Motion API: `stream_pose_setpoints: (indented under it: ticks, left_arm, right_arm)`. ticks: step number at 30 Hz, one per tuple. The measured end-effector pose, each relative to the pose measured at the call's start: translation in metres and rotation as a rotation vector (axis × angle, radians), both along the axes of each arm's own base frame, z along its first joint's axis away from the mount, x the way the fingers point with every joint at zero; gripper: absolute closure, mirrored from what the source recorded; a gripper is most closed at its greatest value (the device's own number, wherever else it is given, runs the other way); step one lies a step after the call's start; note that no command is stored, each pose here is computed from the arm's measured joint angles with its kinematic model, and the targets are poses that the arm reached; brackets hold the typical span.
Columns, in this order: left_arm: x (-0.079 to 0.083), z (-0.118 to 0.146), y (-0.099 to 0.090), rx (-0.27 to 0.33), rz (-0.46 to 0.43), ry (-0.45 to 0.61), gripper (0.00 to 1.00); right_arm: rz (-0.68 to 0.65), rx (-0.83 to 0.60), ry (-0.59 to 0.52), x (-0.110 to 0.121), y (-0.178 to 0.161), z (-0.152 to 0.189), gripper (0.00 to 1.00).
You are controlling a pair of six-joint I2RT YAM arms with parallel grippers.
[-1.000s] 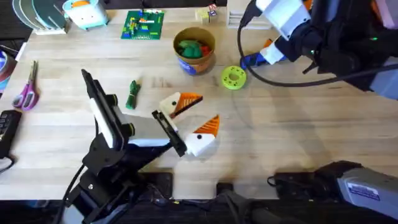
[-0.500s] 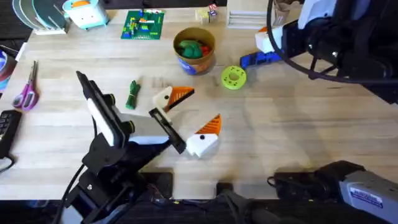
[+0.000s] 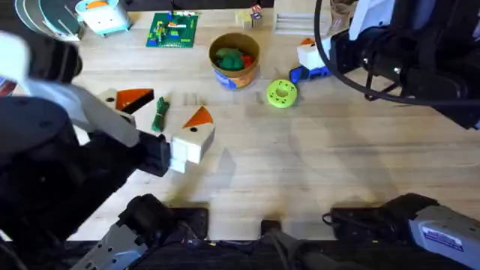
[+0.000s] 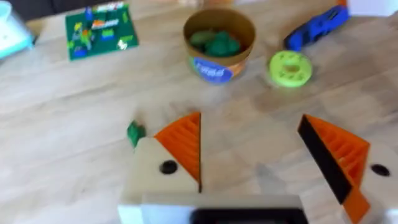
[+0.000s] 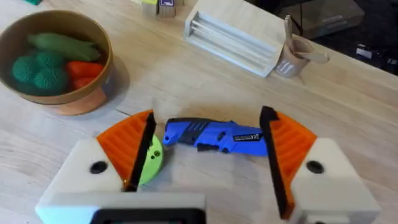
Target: Pick up the gripper from the table and insert it into the empty holder that is missing its gripper. Then pick up a screw, insert it into the mounting hole, and use the screwdriver to tighten it. Finally, clean up the table by picking up the vegetable and placing it into the bucket.
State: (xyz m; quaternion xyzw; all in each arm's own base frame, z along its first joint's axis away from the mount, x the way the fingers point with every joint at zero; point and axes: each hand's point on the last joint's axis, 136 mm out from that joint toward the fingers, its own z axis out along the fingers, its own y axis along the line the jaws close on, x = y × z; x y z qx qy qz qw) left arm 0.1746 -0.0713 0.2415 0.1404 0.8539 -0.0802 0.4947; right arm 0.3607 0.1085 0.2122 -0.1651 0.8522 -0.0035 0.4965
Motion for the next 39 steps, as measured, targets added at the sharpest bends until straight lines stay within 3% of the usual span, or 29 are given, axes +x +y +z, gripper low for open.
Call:
stream_pose_setpoints:
  ticks: [4,8,12,15,19,20,21,23,31,39]
  left_arm:
    - [0.003,0.005,0.017,0.128,0.105,0.164,0.010]
    - [0.024,0.017,0.012,0.168,0.151,0.204,0.009]
    - [0.032,0.006,0.011,0.217,0.172,0.267,0.009]
    - [0.039,-0.002,0.022,0.202,0.261,0.315,0.011]
    - [0.050,-0.019,0.056,0.177,0.442,0.419,0.010]
    - [0.054,-0.024,0.065,0.167,0.487,0.444,0.010]
    - [0.073,-0.042,0.084,0.142,0.588,0.515,0.010]
    - [0.082,-0.057,0.095,0.146,0.629,0.577,0.008]
    - [0.093,-0.121,0.112,0.225,0.606,0.839,0.008]
    - [0.109,-0.168,0.117,0.251,0.503,0.955,0.008]
  right_arm:
    - [0.011,0.000,0.000,-0.001,0.004,0.000,0.011]
    - [0.015,0.000,0.000,-0.002,0.005,0.000,0.010]
    - [0.015,0.000,0.000,-0.002,0.005,0.000,0.010]
    - [0.015,-0.001,0.004,-0.002,0.005,-0.001,0.009]
    - [0.015,-0.007,0.019,-0.004,0.004,-0.004,0.010]
    - [0.015,-0.007,0.019,-0.004,0.004,-0.004,0.010]
    - [0.015,-0.007,0.020,-0.004,0.004,-0.004,0.010]
    - [0.015,-0.008,0.021,-0.004,0.004,-0.005,0.010]
    - [0.015,-0.011,0.028,-0.005,0.004,-0.006,0.011]
    - [0.015,-0.011,0.028,-0.005,0.004,-0.006,0.010]
